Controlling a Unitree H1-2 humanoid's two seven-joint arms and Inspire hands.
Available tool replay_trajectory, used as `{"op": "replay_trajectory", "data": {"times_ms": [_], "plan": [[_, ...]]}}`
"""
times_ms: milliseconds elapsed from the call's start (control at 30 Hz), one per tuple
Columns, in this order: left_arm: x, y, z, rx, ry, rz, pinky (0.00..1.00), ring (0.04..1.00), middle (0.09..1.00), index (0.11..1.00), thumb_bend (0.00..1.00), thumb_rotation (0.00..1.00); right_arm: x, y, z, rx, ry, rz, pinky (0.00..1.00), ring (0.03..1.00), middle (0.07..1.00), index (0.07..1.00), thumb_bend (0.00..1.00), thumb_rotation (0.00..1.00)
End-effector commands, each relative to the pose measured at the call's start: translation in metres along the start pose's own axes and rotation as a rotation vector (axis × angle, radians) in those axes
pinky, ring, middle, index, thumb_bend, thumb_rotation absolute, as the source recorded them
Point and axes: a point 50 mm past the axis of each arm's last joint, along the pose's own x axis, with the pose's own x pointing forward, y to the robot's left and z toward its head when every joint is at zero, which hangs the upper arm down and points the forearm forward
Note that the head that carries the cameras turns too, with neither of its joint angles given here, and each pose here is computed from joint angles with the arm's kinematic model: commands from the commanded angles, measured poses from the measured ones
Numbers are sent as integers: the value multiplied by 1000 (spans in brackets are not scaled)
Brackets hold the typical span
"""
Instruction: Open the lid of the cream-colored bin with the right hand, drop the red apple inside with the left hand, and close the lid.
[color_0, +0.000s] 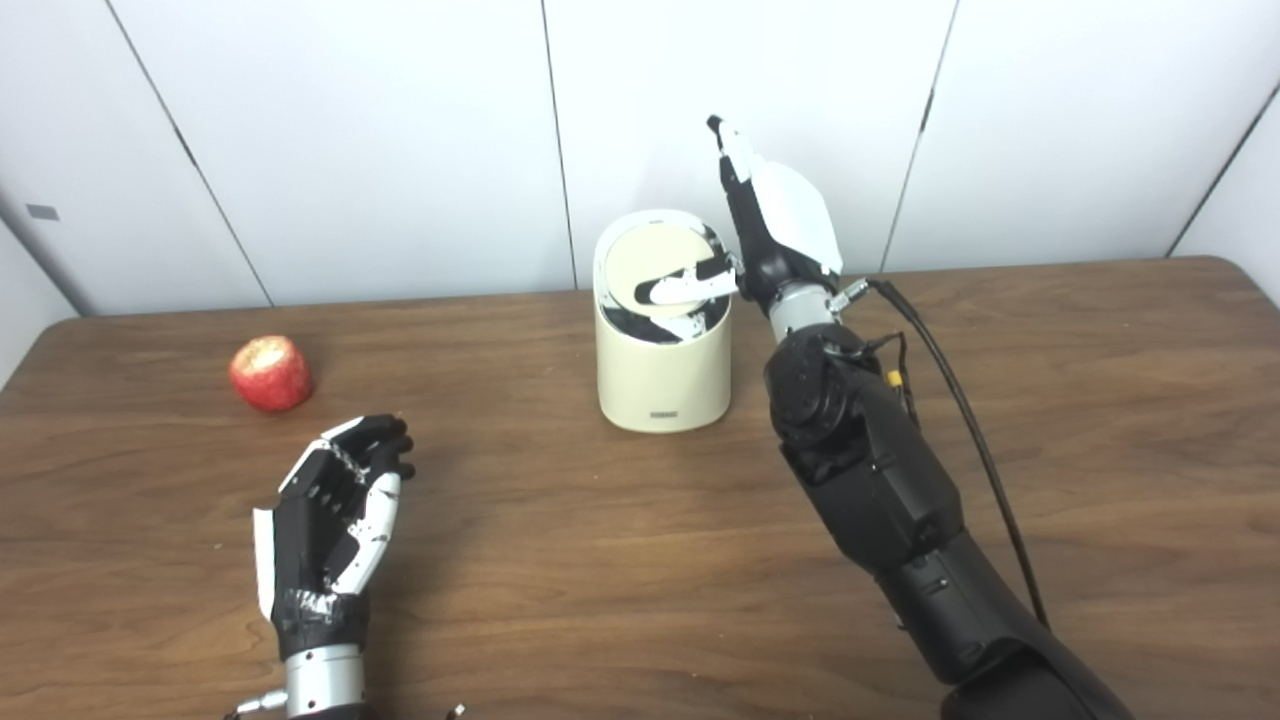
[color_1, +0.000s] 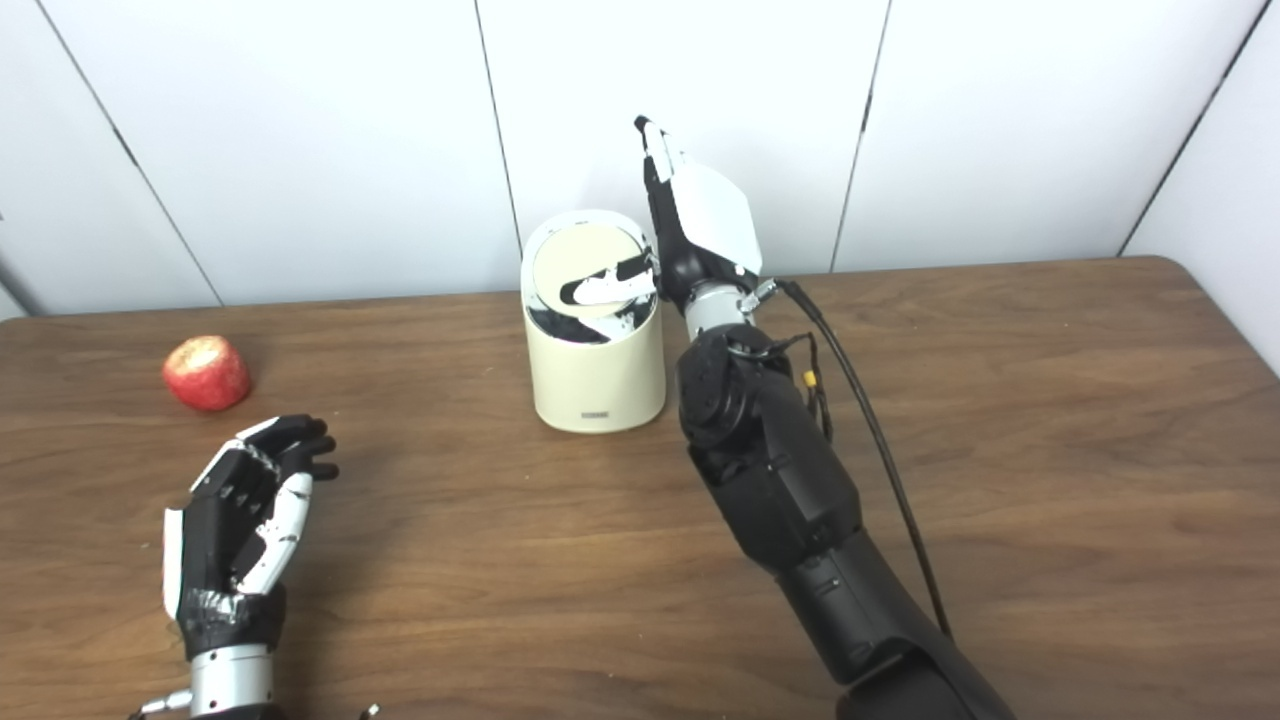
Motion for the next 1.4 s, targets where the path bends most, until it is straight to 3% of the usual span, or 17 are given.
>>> {"op": "replay_trajectory", "data": {"times_ms": [0, 133, 233, 533, 733, 900, 933, 1000, 1100, 1233, 1367], "plan": [[2, -5, 1, -4, -20, 2, 575, 656, 673, 649, 314, 248, 1, -11, 0, 49, 1, -16, 856, 979, 996, 1000, 961, 578], [2, -5, 0, -7, -19, 1, 577, 655, 670, 647, 315, 238, -6, -21, 5, 179, -27, -19, 743, 912, 974, 1000, 954, 883], [3, -4, -1, -7, -20, -1, 579, 657, 671, 648, 317, 240, -12, -29, 8, 254, -56, -20, 651, 837, 936, 999, 955, 988], [4, -4, -3, -10, -15, -3, 577, 656, 671, 649, 312, 230, -25, -40, 5, 295, -101, -20, 645, 818, 902, 971, 931, 1000], [4, -5, -2, -1, -14, -2, 579, 654, 666, 644, 306, 222, -45, -52, -8, 415, -113, -48, 817, 923, 957, 995, 988, 1000], [4, -5, -3, -11, -16, -2, 581, 654, 667, 645, 304, 220, -78, -60, -26, 432, -161, -141, 838, 923, 946, 966, 976, 1000], [4, -4, -3, -12, -17, -2, 579, 655, 669, 648, 301, 217, -88, -58, -35, 448, -191, -180, 822, 904, 924, 939, 875, 982], [4, -3, -4, -15, -20, -3, 581, 658, 672, 650, 307, 223, -106, -52, -54, 505, -243, -237, 766, 844, 860, 859, 612, 813], [5, -2, -3, -11, -19, 1, 579, 655, 669, 648, 320, 244, -127, -44, -79, 529, -259, -284, 711, 788, 805, 800, 418, 671], [6, -1, -5, -9, -16, 3, 578, 655, 670, 649, 314, 245, -157, -34, -116, 531, -244, -339, 623, 701, 735, 740, 310, 489], [6, 1, -5, -4, -20, 0, 582, 661, 674, 652, 313, 254, -178, -25, -139, 570, -223, -353, 619, 692, 722, 719, 283, 405]]}}
